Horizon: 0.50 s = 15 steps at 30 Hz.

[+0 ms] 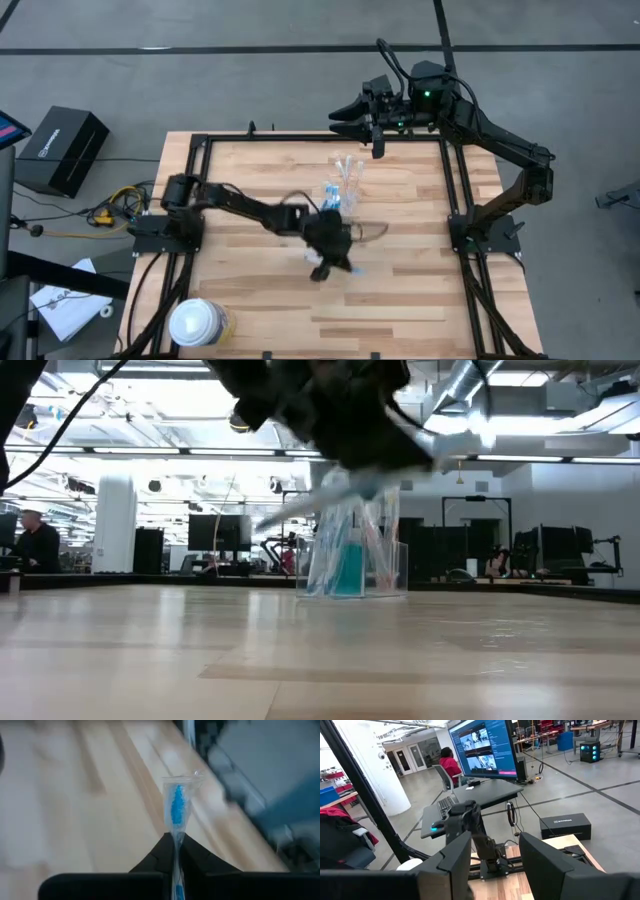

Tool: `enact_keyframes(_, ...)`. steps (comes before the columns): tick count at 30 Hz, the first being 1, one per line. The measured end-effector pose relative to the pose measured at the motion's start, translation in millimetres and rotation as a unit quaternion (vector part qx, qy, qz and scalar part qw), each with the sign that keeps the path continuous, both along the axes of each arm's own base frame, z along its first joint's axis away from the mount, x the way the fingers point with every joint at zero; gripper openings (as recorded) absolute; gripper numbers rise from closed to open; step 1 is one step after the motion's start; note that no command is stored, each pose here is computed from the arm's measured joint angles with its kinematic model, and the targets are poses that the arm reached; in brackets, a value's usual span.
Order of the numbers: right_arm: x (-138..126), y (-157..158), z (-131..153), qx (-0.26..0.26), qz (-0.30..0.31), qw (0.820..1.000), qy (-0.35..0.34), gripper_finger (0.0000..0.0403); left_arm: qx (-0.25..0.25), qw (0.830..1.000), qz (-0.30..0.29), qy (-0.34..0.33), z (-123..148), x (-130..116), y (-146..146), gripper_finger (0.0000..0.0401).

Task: Pick & Place toothbrushing station
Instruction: Put the blue toothbrush into the left section of the transparent organizer

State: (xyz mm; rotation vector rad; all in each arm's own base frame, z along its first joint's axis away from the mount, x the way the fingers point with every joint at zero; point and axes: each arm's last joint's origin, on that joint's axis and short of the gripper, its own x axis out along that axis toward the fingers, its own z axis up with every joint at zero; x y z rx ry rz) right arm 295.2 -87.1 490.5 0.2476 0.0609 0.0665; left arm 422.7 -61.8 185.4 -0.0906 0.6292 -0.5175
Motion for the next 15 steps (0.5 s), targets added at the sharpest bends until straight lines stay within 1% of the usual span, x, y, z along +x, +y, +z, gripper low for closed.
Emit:
enact_keyframes(2, 0.2, -0.1, 0.5, -0.001, 0.0, 1.0, -0.003, 0.0159, -0.023, 0.999, 0.03, -0.036, 23.1, -0.1, 14.5, 0.0005)
enact_keyframes(5, 0.3, 0.0, 4.2, -0.007, 0.001, 1.0, -0.022, 0.0159, -0.05, 0.992, 0.068, -0.095, 57.8, -3.2, 35.7, 0.0005)
enact_keyframes(9, -4.3, 0.4, 17.1, -0.017, 0.019, 0.998, -0.05, 0.0159, -0.066, 0.983, 0.112, -0.131, 83.4, -10.4, 61.4, 0.0005)
enact_keyframes(12, -12.8, -0.4, 31.6, -0.026, 0.023, 0.997, -0.073, 0.0159, -0.074, 0.972, 0.13, -0.183, 110.4, -19.3, 76.4, 0.0005)
enact_keyframes(15, -20.8, -1.9, 44.4, -0.034, 0.026, 0.995, -0.092, 0.0159, -0.074, 0.963, 0.143, -0.216, 129.9, -28.9, 86.4, 0.0005)
